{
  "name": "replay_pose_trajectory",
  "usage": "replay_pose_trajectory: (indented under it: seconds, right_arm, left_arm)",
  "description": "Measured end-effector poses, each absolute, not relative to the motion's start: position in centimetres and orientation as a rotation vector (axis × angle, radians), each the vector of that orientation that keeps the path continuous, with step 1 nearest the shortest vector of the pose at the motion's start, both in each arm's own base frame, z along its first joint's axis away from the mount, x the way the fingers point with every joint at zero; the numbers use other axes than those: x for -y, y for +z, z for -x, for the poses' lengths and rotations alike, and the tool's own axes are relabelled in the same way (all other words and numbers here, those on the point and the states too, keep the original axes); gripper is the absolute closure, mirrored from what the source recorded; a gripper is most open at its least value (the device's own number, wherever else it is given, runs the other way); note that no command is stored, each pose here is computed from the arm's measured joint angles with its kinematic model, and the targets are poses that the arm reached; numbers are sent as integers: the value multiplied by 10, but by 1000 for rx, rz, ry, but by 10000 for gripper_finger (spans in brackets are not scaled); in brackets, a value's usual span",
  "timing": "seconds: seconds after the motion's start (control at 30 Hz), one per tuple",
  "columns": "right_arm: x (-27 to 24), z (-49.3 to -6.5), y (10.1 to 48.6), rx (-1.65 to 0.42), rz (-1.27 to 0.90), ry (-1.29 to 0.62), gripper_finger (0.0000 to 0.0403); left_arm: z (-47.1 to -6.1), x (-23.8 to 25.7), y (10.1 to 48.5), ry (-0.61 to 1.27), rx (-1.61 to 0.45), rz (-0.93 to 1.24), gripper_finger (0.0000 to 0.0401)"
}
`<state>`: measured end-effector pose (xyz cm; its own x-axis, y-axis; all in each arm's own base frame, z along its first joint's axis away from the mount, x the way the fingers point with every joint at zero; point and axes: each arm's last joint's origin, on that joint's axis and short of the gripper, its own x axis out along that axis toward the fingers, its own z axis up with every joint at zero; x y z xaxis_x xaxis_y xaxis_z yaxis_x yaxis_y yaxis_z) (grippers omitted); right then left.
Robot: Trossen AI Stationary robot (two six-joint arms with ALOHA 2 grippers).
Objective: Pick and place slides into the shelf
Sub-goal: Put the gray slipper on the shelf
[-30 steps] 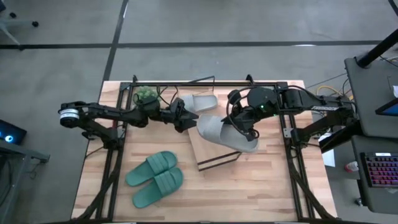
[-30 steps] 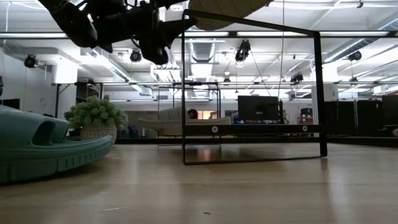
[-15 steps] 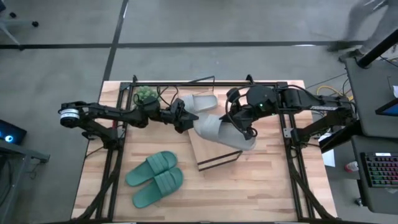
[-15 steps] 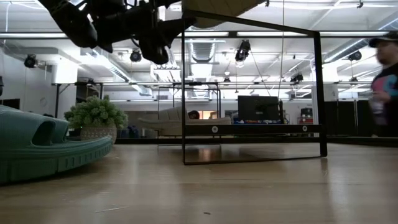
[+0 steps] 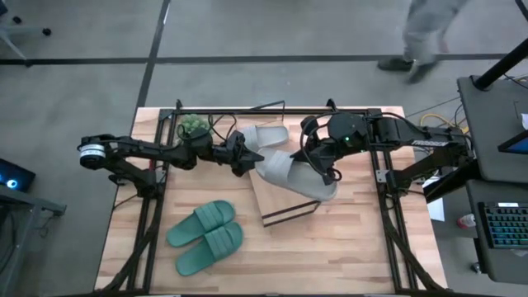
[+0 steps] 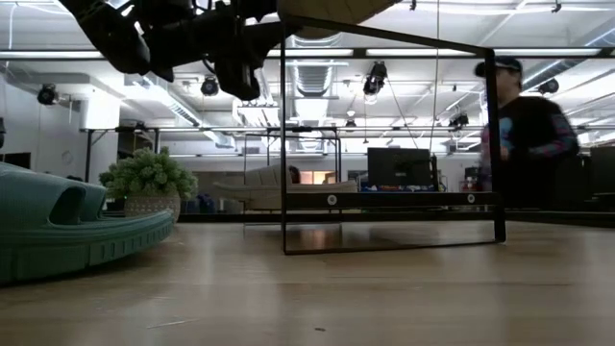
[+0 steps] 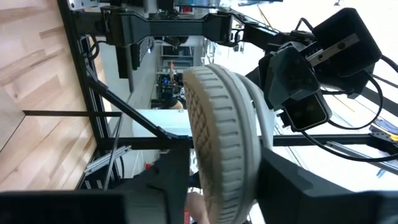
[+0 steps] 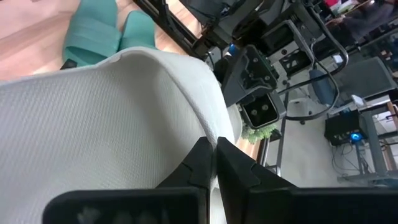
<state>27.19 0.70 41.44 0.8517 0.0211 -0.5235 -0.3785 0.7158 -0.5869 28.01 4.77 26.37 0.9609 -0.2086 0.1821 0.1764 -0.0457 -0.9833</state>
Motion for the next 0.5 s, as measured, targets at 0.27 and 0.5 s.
replay_pose_trajectory:
  seconds: [0.27,0.5]
  right_arm:
    - [-7,-273,417,-492,749,223,394]
    - [-7,-272,416,-495,749,224,394]
  left_arm:
    - [-280,-48,263,-301,-21,1558,354]
    - [-282,-48,260,-269,-41,1510,380]
